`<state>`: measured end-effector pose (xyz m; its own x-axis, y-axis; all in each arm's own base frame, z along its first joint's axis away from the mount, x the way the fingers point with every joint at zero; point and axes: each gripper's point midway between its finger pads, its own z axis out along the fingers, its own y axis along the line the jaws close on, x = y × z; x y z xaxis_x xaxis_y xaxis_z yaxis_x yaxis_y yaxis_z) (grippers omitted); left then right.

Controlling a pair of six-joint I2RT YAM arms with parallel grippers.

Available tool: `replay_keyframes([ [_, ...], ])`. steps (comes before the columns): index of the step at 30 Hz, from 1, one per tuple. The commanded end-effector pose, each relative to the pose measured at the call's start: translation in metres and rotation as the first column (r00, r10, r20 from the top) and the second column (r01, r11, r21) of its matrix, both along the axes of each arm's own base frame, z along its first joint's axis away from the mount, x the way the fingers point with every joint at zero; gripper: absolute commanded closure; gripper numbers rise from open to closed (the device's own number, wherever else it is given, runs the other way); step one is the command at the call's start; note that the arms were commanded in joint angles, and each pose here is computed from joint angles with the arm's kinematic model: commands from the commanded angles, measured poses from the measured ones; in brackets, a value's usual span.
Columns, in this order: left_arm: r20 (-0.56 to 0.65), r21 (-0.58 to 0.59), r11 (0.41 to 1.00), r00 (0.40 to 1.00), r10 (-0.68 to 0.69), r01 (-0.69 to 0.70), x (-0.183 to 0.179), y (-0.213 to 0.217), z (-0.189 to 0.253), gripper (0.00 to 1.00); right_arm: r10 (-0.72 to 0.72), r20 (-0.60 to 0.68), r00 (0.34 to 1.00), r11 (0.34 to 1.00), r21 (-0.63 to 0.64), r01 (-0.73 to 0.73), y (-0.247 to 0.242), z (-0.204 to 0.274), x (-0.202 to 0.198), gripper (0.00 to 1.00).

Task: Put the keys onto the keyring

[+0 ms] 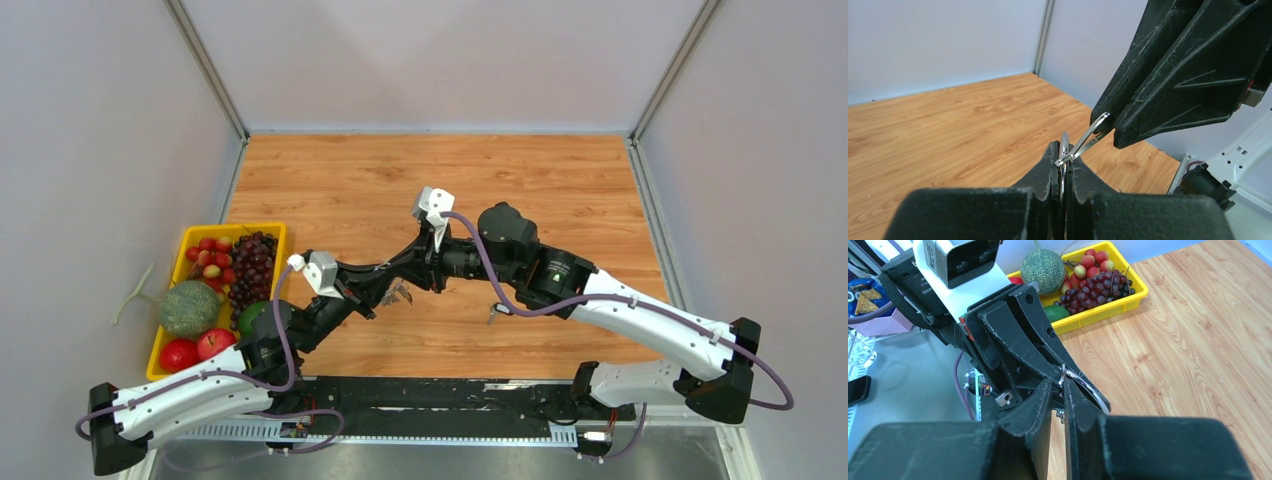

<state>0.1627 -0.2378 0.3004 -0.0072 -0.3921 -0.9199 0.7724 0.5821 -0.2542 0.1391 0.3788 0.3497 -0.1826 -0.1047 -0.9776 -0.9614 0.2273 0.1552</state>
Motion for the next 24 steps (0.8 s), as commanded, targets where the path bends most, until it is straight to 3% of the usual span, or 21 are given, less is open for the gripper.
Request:
replay_keyframes([
  [1, 0.021, -0.071, 0.997, 1.0, -0.008, 0.01, -0.004, 0.0036, 0.0266, 1.0, 0.0, 0.053, 0.999, 0.997, 0.076, -0.004, 0.0029, 0.0339, -0.0027, 0.83],
  [15, 0.019, -0.067, 0.998, 1.0, -0.015, 0.016, -0.0042, 0.0015, 0.0256, 1.0, -0.005, 0.071, 0.997, 0.997, 0.076, 0.0, 0.0042, 0.036, -0.0054, 0.88],
  [21, 0.02, -0.067, 0.998, 1.0, -0.018, 0.019, -0.0046, 0.0009, 0.0259, 1.0, -0.01, 0.079, 0.997, 0.997, 0.075, 0.004, 0.0049, 0.0365, -0.0057, 1.0],
  [24, 0.02, -0.065, 0.998, 1.0, -0.019, 0.021, -0.0046, 0.0004, 0.0253, 1.0, -0.016, 0.09, 0.996, 0.997, 0.075, 0.009, 0.0051, 0.0374, -0.0063, 1.0],
])
